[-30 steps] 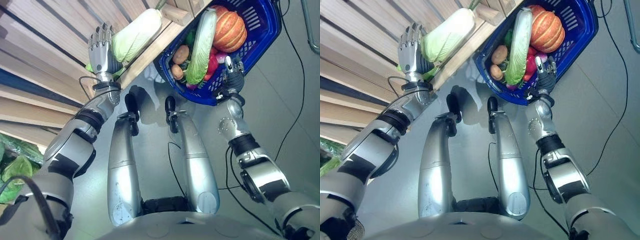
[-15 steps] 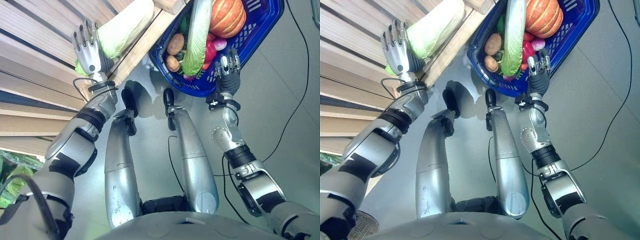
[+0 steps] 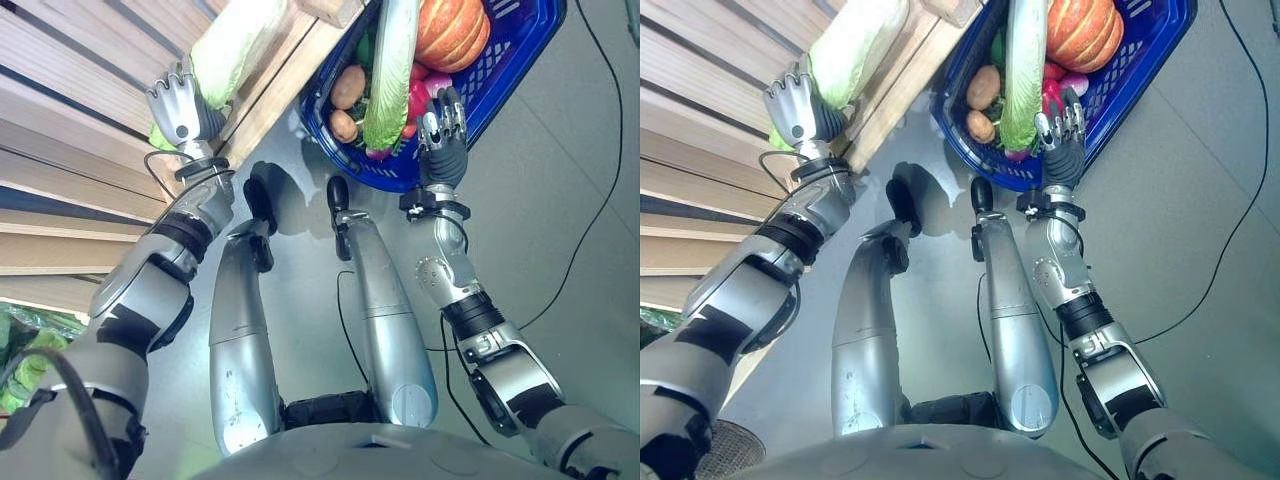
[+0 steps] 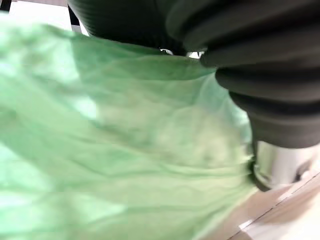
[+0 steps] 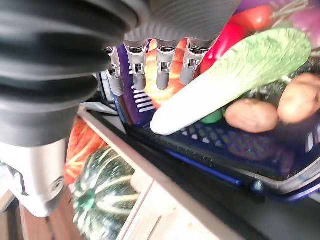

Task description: Pick up fruits and vegetables into the basket

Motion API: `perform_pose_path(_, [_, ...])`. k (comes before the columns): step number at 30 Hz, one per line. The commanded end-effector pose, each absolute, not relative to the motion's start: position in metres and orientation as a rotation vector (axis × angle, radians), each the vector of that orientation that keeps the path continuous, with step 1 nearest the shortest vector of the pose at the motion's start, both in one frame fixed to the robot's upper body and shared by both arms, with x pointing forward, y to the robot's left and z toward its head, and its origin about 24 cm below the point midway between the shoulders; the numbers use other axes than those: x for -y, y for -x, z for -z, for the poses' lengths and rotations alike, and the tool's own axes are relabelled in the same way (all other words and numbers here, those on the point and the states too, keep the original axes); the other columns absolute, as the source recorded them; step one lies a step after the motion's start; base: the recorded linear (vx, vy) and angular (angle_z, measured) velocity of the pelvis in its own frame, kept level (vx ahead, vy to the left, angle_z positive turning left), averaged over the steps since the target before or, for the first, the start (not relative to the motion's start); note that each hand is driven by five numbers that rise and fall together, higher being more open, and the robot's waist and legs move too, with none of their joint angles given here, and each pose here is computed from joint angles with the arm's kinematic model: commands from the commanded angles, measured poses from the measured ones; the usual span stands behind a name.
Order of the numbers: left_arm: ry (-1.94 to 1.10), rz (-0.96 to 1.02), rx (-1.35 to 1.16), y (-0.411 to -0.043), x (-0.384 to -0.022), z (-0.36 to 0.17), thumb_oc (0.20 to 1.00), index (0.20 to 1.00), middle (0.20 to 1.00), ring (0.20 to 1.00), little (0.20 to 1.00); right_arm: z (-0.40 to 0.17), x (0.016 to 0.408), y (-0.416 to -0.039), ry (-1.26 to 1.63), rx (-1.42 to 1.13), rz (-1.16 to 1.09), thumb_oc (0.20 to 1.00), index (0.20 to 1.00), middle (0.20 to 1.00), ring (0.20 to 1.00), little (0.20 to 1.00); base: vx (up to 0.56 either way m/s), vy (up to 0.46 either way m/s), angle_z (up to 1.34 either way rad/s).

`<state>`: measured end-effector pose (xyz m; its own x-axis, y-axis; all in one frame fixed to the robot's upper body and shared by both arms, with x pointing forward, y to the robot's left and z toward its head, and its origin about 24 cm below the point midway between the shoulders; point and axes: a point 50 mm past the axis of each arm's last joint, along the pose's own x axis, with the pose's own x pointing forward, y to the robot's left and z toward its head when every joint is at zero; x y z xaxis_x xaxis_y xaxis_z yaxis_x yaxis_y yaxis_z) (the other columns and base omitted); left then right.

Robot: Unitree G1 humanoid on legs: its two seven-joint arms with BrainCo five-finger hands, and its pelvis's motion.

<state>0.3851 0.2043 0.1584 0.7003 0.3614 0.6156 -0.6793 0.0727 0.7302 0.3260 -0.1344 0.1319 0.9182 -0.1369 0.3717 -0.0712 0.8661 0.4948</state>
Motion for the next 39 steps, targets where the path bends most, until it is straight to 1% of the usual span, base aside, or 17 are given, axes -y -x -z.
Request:
perform_pose_path(1, [-1.242, -0.935, 0.320, -0.375, -0.238, -0.162, 0.200, 0.200, 0.200, 0.200, 0.200, -0.142, 0.133, -0.304, -0.562, 0.540, -0.023, 1.000, 1.000, 1.000, 1.000, 1.000, 0.00, 0.000, 0.00])
perform_pose_path(2, [-1.197, -0.957, 0.357, -0.369, -0.245, -0.159, 0.200, 0.200, 0.200, 0.200, 0.200, -0.139, 0.133, -0.301, -0.570, 0.541, -0.039, 1.000, 1.000, 1.000, 1.000, 1.000, 0.00, 0.000, 0.00])
perform_pose_path(7, [-1.151, -0.960, 0.398, -0.355, -0.255, -0.145, 0.200, 0.200, 0.200, 0.200, 0.200, -0.136, 0.134, -0.298, -0.565, 0.530, -0.051, 1.000, 1.000, 1.000, 1.000, 1.000, 0.03, -0.001, 0.09])
perform_pose_path(8, [-1.129, -0.950, 0.424, -0.346, -0.255, -0.136, 0.200, 0.200, 0.200, 0.200, 0.200, -0.134, 0.134, -0.296, -0.563, 0.526, -0.058, 1.000, 1.000, 1.000, 1.000, 1.000, 0.07, -0.004, 0.14])
perform_pose_path(15, [-1.055, -0.866, 0.501, -0.311, -0.250, -0.107, 0.200, 0.200, 0.200, 0.200, 0.200, -0.122, 0.142, -0.285, -0.535, 0.507, -0.096, 1.000, 1.000, 1.000, 1.000, 1.000, 0.07, 0.008, 0.18])
perform_pose_path(18, [-0.999, -0.736, 0.545, -0.295, -0.239, -0.097, 0.200, 0.200, 0.200, 0.200, 0.200, -0.117, 0.145, -0.278, -0.497, 0.499, -0.135, 1.000, 1.000, 1.000, 1.000, 1.000, 0.11, 0.000, 0.16])
perform_pose_path(26, [-0.838, -0.369, 0.577, -0.280, -0.208, -0.099, 0.200, 0.200, 0.200, 0.200, 0.200, -0.117, 0.140, -0.275, -0.399, 0.490, -0.295, 1.000, 1.000, 1.000, 1.000, 1.000, 0.09, 0.012, 0.20])
perform_pose_path(29, [-0.755, -0.203, 0.555, -0.276, -0.193, -0.096, 0.200, 0.200, 0.200, 0.200, 0.200, -0.115, 0.138, -0.276, -0.383, 0.463, -0.366, 1.000, 1.000, 1.000, 1.000, 1.000, 0.05, 0.000, 0.16])
perform_pose_path(30, [-0.755, -0.203, 0.555, -0.276, -0.193, -0.096, 0.200, 0.200, 0.200, 0.200, 0.200, -0.115, 0.138, -0.276, -0.383, 0.463, -0.366, 1.000, 1.000, 1.000, 1.000, 1.000, 0.03, 0.003, 0.19])
perform_pose_path(31, [-0.741, -0.160, 0.556, -0.275, -0.189, -0.096, 0.200, 0.200, 0.200, 0.200, 0.200, -0.114, 0.138, -0.277, -0.381, 0.452, -0.386, 1.000, 1.000, 1.000, 1.000, 1.000, 0.08, 0.009, 0.17])
perform_pose_path(32, [-0.668, -0.025, 0.545, -0.271, -0.174, -0.096, 0.200, 0.200, 0.200, 0.200, 0.200, -0.113, 0.135, -0.278, -0.374, 0.420, -0.450, 1.000, 1.000, 1.000, 1.000, 1.000, 0.08, 0.009, 0.22])
perform_pose_path(33, [-0.663, -0.017, 0.543, -0.271, -0.174, -0.096, 0.200, 0.200, 0.200, 0.200, 0.200, -0.113, 0.135, -0.278, -0.374, 0.418, -0.452, 1.000, 1.000, 1.000, 1.000, 1.000, 0.08, 0.011, 0.12])
perform_pose_path(34, [-0.631, 0.044, 0.528, -0.270, -0.167, -0.095, 0.200, 0.200, 0.200, 0.200, 0.200, -0.112, 0.135, -0.279, -0.373, 0.407, -0.468, 1.000, 1.000, 1.000, 1.000, 1.000, 0.02, 0.002, 0.04])
perform_pose_path(35, [-0.631, 0.044, 0.528, -0.270, -0.167, -0.095, 0.200, 0.200, 0.200, 0.200, 0.200, -0.112, 0.135, -0.279, -0.373, 0.407, -0.468, 1.000, 1.000, 1.000, 1.000, 1.000, 0.04, 0.003, 0.00])
perform_pose_path(36, [-0.607, 0.086, 0.519, -0.269, -0.162, -0.093, 0.200, 0.200, 0.200, 0.200, 0.200, -0.110, 0.136, -0.280, -0.378, 0.400, -0.479, 1.000, 1.000, 1.000, 1.000, 1.000, 0.05, 0.005, -0.01])
perform_pose_path(37, [-0.568, 0.168, 0.501, -0.267, -0.153, -0.091, 0.200, 0.200, 0.200, 0.200, 0.200, -0.109, 0.135, -0.281, -0.381, 0.388, -0.503, 1.000, 1.000, 1.000, 1.000, 1.000, 0.07, 0.008, -0.03])
perform_pose_path(39, [-0.531, 0.242, 0.464, -0.266, -0.145, -0.088, 0.200, 0.200, 0.200, 0.200, 0.200, -0.107, 0.133, -0.282, -0.376, 0.369, -0.533, 1.000, 1.000, 1.000, 1.000, 1.000, 0.07, 0.008, -0.01])
